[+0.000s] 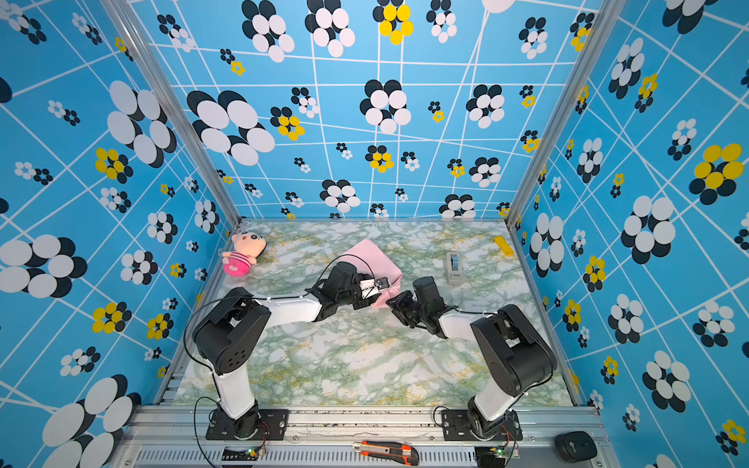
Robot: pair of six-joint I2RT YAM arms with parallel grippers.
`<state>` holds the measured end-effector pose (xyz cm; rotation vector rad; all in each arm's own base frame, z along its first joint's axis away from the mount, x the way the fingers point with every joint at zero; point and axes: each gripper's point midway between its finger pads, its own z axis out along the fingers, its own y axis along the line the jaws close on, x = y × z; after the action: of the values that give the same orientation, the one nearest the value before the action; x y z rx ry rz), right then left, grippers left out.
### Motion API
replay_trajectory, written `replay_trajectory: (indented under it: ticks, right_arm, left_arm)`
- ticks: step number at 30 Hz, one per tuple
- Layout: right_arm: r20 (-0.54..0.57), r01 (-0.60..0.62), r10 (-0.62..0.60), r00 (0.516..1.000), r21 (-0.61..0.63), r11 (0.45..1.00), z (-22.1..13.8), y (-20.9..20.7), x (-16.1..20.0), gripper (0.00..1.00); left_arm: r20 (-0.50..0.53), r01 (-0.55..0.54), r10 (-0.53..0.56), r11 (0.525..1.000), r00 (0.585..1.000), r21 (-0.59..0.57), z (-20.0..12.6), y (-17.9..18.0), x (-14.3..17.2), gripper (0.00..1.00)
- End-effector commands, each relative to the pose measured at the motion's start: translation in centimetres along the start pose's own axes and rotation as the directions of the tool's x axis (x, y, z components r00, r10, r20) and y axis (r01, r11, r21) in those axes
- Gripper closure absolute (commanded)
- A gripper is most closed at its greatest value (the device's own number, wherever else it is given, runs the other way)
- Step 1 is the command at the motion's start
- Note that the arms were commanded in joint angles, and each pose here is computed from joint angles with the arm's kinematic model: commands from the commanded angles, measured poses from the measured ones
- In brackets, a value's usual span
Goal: Wrap a gift box in wrapping paper
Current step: Fifth fold the wrapping paper around the gift box.
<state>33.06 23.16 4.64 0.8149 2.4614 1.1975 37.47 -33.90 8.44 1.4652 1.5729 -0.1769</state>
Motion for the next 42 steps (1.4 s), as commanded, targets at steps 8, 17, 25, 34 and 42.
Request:
replay_trajectory:
  ticks: [8, 17, 25, 34, 42]
  right_arm:
    - [0.068, -0.007, 0.008, 0.998, -0.012, 1.0, 1.1, 1.1, -2.0, 0.8]
    - [0.084, 0.058, -0.054, 0.995, -0.046, 0.997, 0.8, 4.1, -3.2, 1.0]
    - [0.084, 0.081, -0.076, 0.994, -0.052, 0.995, 0.9, 4.8, -3.4, 1.0]
    - [0.084, 0.088, -0.08, 0.993, -0.098, 0.991, 1.0, 5.9, -3.5, 1.0]
    - [0.083, 0.067, -0.058, 0.995, -0.115, 0.991, 1.4, 6.0, -3.6, 1.0]
  left_arm:
    - [-0.115, 0.039, -0.019, 0.984, 0.993, 0.176, 0.5, -5.4, 3.5, 0.5]
    - [-0.119, 0.031, -0.01, 0.983, 0.993, 0.18, 0.6, -5.6, 3.5, 0.48]
    - [-0.123, 0.015, 0.006, 0.984, 0.992, 0.176, 0.7, -5.6, 3.5, 0.28]
    - [-0.209, -0.087, 0.103, 0.993, 0.972, 0.081, 1.7, -5.4, 5.0, 0.26]
    - [-0.167, -0.149, 0.147, 0.989, 0.975, 0.003, 1.1, -4.8, 3.7, 0.14]
